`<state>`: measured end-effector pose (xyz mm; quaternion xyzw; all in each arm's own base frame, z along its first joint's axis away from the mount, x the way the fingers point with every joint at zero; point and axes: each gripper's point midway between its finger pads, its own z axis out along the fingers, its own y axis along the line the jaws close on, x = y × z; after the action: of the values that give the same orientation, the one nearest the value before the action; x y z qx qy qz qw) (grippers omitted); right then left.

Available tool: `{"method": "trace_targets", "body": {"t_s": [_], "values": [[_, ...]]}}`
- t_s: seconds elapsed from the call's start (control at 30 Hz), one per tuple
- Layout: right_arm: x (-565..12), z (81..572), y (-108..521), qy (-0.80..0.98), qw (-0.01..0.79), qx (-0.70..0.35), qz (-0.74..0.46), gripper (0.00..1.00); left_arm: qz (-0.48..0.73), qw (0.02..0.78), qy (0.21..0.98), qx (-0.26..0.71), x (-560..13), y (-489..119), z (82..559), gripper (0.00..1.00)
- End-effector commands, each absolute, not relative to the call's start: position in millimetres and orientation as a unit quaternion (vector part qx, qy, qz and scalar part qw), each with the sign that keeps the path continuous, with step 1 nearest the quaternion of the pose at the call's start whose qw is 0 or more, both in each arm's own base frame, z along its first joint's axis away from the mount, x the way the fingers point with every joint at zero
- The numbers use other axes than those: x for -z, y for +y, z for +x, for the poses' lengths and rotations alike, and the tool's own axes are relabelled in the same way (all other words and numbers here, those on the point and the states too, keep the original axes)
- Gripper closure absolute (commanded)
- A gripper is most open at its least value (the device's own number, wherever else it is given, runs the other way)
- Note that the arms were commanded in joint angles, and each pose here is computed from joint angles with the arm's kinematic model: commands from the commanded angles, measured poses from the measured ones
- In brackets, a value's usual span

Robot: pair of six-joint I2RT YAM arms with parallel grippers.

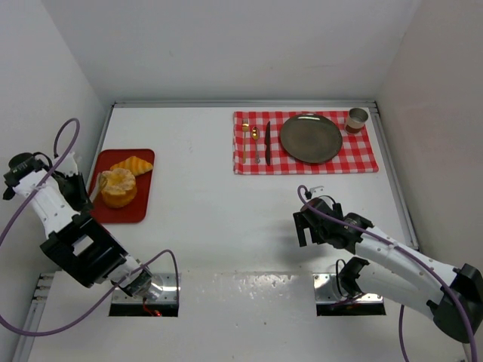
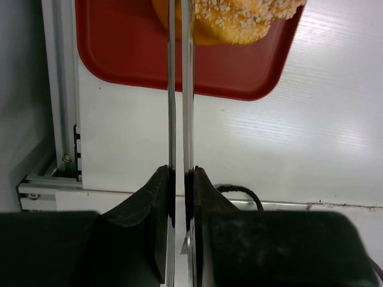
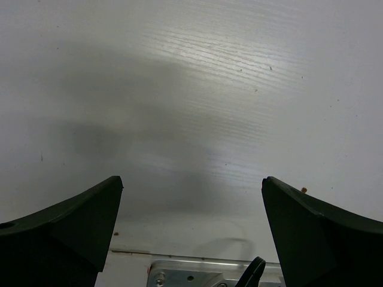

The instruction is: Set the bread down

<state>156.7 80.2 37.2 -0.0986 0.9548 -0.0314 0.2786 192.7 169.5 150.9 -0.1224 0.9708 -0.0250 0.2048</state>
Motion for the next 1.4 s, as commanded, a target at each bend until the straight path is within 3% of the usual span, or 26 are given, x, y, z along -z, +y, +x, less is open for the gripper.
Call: {"method": "trace_targets", "body": {"t_s": [0.0, 0.1, 0.37, 0.57, 0.8, 0.9, 0.93, 1.03, 1.37], "values": [[-44.4, 163.7, 87.6, 0.951, 0.294, 0.016, -0.089, 0.01, -0.092, 0.264, 0.960, 0.028, -195.7, 162.5, 202.5, 0.93], [-47.1, 168.0, 90.8, 0.949, 0.303, 0.011, -0.087, 0.01, -0.071, 0.286, 0.954, 0.045, -217.9, 152.7, 207.0, 1.00], [-50.6, 175.1, 86.2, 0.948, 0.309, 0.014, -0.070, 0.01, -0.033, 0.329, 0.943, 0.038, -246.3, 142.9, 223.5, 1.00], [-48.0, 181.1, 79.4, 0.949, 0.311, 0.021, -0.056, 0.01, 0.067, 0.379, 0.916, 0.116, -280.2, 84.4, 284.9, 1.00], [-40.3, 177.6, 70.7, 0.953, 0.295, 0.039, -0.065, 0.01, 0.192, 0.395, 0.881, 0.175, -297.7, -23.8, 395.1, 1.00], [-40.3, 177.3, 65.6, 0.952, 0.296, 0.048, -0.063, 0.01, 0.241, 0.411, 0.855, 0.206, -317.0, -85.9, 432.1, 1.00], [-40.3, 176.3, 64.6, 0.952, 0.297, 0.049, -0.063, 0.01, 0.252, 0.390, 0.854, 0.233, -298.4, -118.2, 449.8, 1.00], [-37.3, 170.4, 59.0, 0.953, 0.293, 0.053, -0.055, 0.01, 0.281, 0.430, 0.818, 0.259, -312.2, -184.6, 486.7, 1.00], [-24.8, 147.2, 43.2, 0.962, 0.262, 0.069, -0.043, 0.01, 0.323, 0.484, 0.746, 0.323, -269.8, -357.7, 521.0, 1.00]]}}
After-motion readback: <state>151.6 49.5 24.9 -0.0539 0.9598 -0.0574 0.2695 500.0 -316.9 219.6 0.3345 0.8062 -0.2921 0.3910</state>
